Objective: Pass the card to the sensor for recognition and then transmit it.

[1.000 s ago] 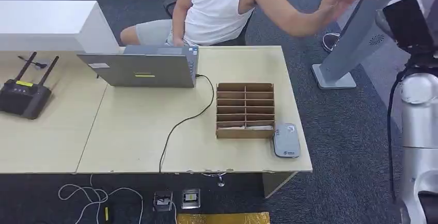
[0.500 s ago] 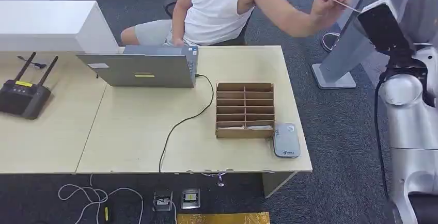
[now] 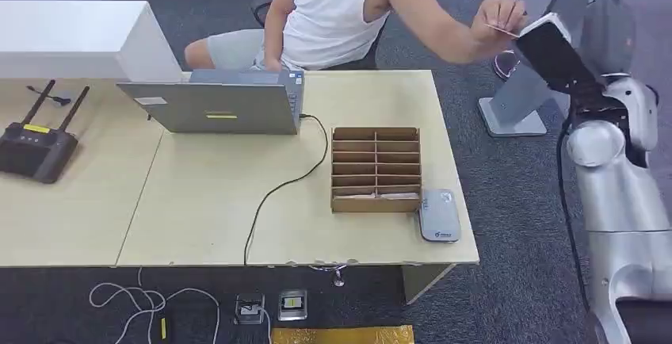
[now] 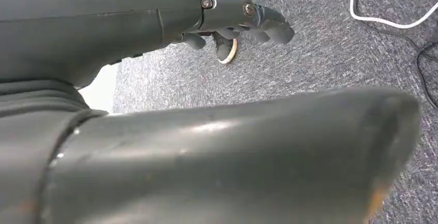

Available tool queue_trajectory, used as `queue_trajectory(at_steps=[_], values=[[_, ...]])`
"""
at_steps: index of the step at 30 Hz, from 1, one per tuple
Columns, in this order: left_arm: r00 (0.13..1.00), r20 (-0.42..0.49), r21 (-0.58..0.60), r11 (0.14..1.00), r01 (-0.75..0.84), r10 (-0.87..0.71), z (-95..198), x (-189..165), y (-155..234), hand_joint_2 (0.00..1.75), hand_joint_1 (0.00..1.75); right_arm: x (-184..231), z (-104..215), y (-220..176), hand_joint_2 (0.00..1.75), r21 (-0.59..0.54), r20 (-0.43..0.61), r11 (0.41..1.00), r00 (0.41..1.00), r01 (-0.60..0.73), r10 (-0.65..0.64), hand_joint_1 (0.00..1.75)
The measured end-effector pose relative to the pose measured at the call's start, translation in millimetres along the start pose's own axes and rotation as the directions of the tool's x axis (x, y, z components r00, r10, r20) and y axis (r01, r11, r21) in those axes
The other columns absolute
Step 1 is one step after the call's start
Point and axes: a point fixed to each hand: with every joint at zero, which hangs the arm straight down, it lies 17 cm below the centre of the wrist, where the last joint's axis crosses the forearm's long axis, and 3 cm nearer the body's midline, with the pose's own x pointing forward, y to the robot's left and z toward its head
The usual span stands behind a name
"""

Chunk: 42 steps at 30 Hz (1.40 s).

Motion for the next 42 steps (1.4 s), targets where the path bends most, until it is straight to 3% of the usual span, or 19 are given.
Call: queue_trajectory(at_steps=[1,2,4,6,8,20,42], values=[[1.000,0.000,0.000,1.000,0.000,0.000,0,0,0,0.00,0.00,1,0,3,1.75,0.010,0.001,1.000,1.000,0.001,-0.001,0.02],[1.000,0.000,0.000,1.000,0.000,0.000,0,0,0,0.00,0.00,2,1,6,1.75,0.023,0.003,1.000,1.000,0.003,-0.003,0.33],[1.000,0.000,0.000,1.000,0.000,0.000,0,0,0,0.00,0.00,4,2,13,1.75,0.046,0.006,0.999,1.000,0.006,-0.007,1.52],[1.000,0.000,-0.001,1.000,0.000,0.000,0,0,0,0.00,0.00,6,3,18,1.75,0.064,0.009,0.998,1.000,0.009,-0.010,1.52],[1.000,-0.001,-0.001,1.000,0.000,0.000,0,-1,0,0.00,0.00,8,4,24,1.75,0.085,0.011,0.996,1.000,0.012,-0.013,1.75],[1.000,-0.006,0.003,1.000,-0.003,0.003,-1,-4,4,0.00,0.00,20,11,55,1.75,0.186,0.022,0.982,0.999,0.028,-0.032,1.75],[1.000,-0.007,-0.001,1.000,-0.004,0.004,-1,-4,3,0.00,0.00,26,13,70,1.75,0.215,0.022,0.976,0.999,0.043,-0.049,1.75]])
